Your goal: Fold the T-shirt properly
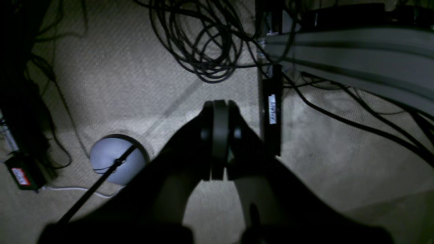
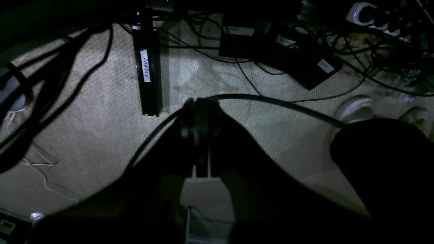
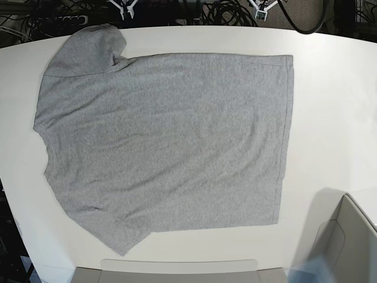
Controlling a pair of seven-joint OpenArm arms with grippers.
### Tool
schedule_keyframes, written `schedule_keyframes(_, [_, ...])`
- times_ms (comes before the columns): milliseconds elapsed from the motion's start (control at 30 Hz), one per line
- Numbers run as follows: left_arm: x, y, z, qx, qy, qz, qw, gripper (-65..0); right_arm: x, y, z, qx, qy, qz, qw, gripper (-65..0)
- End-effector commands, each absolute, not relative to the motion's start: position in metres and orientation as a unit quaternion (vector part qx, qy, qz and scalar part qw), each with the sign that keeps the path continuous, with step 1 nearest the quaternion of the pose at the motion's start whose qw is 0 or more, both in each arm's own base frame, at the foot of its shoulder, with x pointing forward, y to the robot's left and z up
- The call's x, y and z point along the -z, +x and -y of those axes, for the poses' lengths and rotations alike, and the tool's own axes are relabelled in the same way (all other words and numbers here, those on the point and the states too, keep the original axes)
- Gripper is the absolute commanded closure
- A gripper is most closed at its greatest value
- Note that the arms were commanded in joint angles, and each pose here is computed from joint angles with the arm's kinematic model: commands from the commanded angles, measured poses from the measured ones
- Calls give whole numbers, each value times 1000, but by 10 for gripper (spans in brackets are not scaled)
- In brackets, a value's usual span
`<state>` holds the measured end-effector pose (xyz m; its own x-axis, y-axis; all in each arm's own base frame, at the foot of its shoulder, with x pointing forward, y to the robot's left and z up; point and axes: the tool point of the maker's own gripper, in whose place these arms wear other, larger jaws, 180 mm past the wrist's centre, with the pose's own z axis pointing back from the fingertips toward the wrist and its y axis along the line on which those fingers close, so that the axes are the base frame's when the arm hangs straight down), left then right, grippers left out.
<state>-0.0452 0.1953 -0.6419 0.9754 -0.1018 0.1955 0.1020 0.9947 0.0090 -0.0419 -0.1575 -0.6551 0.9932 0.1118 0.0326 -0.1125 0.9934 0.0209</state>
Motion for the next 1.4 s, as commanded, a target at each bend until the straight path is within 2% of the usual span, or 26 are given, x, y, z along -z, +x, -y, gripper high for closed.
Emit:
schedule_keyframes(0, [637, -53, -213, 46, 15, 100, 994, -2, 654, -56, 160, -57, 12, 5, 998, 0])
schedule_keyframes(167, [618, -63, -243, 16, 53, 123, 991, -1, 643, -75, 158, -64, 17, 19, 998, 0])
schedule_keyframes(467, [568, -93, -264, 23, 85, 159, 983, 0, 600, -95, 151, -84, 31, 73, 993, 0])
schedule_keyframes(867, [461, -26, -318, -9, 197, 309, 930, 0, 514, -84, 163, -20, 62, 157, 985, 0])
schedule_keyframes(967, [423, 3, -331, -13, 231, 363, 903, 0, 494, -71, 159, -28, 69, 184, 980, 0])
schedule_keyframes(1133, [353, 43, -325, 21, 257, 438, 861, 0, 444, -17, 158, -28, 70, 272, 959, 0])
schedule_keyframes(1367, [291, 94, -304, 60, 260, 522, 810, 0, 377, 59, 203, -32, 5, 392, 920, 0])
